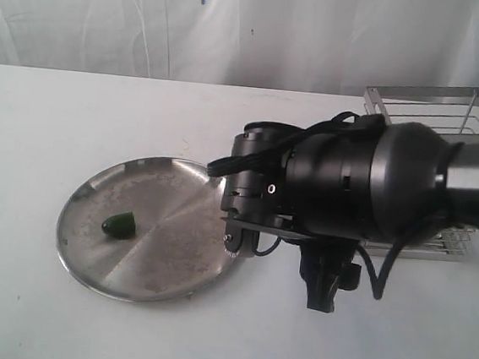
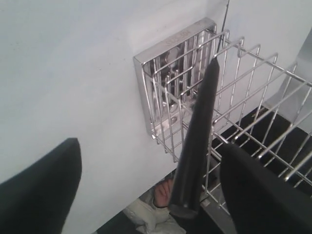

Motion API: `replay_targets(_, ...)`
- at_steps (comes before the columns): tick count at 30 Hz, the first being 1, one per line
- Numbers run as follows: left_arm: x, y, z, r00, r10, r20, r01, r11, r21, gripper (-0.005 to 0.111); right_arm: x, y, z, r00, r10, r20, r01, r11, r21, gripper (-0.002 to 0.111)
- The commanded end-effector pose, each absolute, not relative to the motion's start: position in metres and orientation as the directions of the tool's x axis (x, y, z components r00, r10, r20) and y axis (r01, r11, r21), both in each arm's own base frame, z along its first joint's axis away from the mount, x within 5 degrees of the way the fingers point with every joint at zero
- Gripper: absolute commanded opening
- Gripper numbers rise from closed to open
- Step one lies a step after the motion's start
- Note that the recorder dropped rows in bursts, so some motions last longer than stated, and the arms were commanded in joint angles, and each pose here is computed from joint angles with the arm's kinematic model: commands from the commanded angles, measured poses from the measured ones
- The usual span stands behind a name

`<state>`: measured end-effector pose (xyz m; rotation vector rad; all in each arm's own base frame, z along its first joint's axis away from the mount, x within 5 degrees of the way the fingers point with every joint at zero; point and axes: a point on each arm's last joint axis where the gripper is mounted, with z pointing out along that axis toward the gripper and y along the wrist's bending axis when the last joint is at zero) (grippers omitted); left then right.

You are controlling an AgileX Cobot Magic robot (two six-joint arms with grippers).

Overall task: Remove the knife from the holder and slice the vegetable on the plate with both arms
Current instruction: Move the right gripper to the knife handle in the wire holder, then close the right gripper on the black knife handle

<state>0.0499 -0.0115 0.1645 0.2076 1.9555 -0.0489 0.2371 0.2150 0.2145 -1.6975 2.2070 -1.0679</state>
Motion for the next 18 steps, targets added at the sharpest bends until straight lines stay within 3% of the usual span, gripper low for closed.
replay_targets(1,0.049,-0.013,0.164,-0.371,0.115,-0.922,0.178,0.983,0.051,0.0,0.244,0.218,0.214,-0.389,-0.884,0.26,-0.714,0.111,-0.692,0.068)
replay_targets(6,0.049,-0.013,0.164,-0.371,0.115,-0.922,0.178,0.983,0.051,0.0,0.245,0.22,0.203,-0.404,-0.874,0.271,-0.72,0.12,-0.683,0.06)
replay_targets(18,0.049,-0.013,0.164,-0.371,0.115,-0.922,0.178,0.983,0.051,0.0,0.266,0.195,0.201,-0.488,-0.828,0.277,-0.71,0.192,-0.678,0.06)
